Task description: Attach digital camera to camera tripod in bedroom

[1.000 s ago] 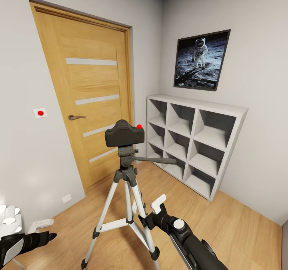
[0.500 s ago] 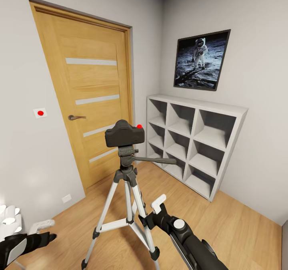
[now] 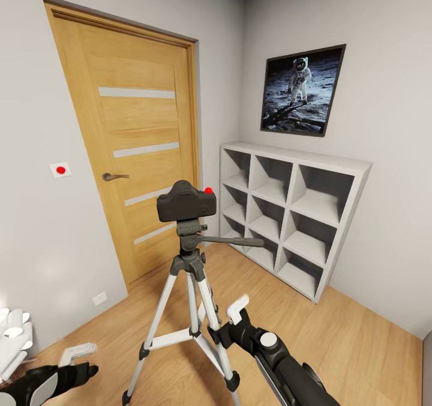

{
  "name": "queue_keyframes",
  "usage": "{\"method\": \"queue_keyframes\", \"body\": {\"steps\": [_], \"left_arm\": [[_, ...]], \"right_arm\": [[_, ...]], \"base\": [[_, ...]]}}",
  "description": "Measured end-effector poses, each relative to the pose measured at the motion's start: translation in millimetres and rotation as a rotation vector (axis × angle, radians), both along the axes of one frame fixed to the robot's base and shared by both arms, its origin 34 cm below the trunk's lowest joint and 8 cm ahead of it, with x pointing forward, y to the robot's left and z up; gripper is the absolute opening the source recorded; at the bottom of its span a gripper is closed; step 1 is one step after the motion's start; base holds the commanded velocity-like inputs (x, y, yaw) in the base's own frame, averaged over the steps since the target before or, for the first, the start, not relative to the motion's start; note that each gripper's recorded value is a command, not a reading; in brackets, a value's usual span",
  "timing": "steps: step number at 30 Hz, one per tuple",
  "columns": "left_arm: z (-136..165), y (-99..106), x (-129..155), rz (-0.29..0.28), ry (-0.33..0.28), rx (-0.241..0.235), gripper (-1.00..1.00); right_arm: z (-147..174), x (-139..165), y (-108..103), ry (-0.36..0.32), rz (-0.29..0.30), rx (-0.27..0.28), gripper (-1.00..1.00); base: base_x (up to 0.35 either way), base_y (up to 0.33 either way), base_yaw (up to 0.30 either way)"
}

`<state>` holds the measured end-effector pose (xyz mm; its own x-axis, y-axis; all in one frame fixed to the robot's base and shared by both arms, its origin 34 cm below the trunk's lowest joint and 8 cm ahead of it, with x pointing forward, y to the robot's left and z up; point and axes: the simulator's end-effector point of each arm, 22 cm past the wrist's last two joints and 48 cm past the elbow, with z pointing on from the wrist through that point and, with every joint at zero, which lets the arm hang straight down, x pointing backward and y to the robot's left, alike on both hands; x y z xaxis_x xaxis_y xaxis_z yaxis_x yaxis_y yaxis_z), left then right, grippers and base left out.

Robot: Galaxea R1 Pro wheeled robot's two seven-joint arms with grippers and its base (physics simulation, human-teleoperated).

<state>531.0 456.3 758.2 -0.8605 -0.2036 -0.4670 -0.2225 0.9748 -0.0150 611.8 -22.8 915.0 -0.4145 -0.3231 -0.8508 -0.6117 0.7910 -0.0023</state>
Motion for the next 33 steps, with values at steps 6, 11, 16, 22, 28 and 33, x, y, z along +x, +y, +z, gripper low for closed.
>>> {"method": "queue_keyframes", "body": {"steps": [6, 11, 16, 22, 28, 33], "left_arm": [[-10, -9, -10, -0.014, -0.018, 0.003, 1.00], [-14, -12, -15, -0.018, -0.019, 0.003, 1.00], [-15, -12, -16, -0.017, -0.019, 0.004, 1.00], [-15, -11, -17, -0.016, -0.019, 0.005, 1.00], [-19, -14, -23, -0.016, -0.010, 0.000, 1.00], [-40, -38, -52, -0.029, 0.037, -0.029, 1.00]], "right_arm": [[-10, -8, 2, 0.024, 0.002, -0.002, 1.00], [-13, -11, 2, 0.033, 0.003, -0.003, 1.00], [-14, -12, 3, 0.036, 0.004, -0.003, 1.00], [-15, -14, 4, 0.041, 0.006, -0.002, 1.00], [-21, -20, 3, 0.050, 0.007, -0.001, 1.00], [-36, -35, 0, 0.080, 0.002, -0.006, 1.00]], "base": [[0.000, 0.000, 0.000], [0.000, 0.000, 0.000], [0.000, 0.000, 0.000], [0.000, 0.000, 0.000], [0.000, 0.000, 0.000], [0.000, 0.000, 0.000]]}}
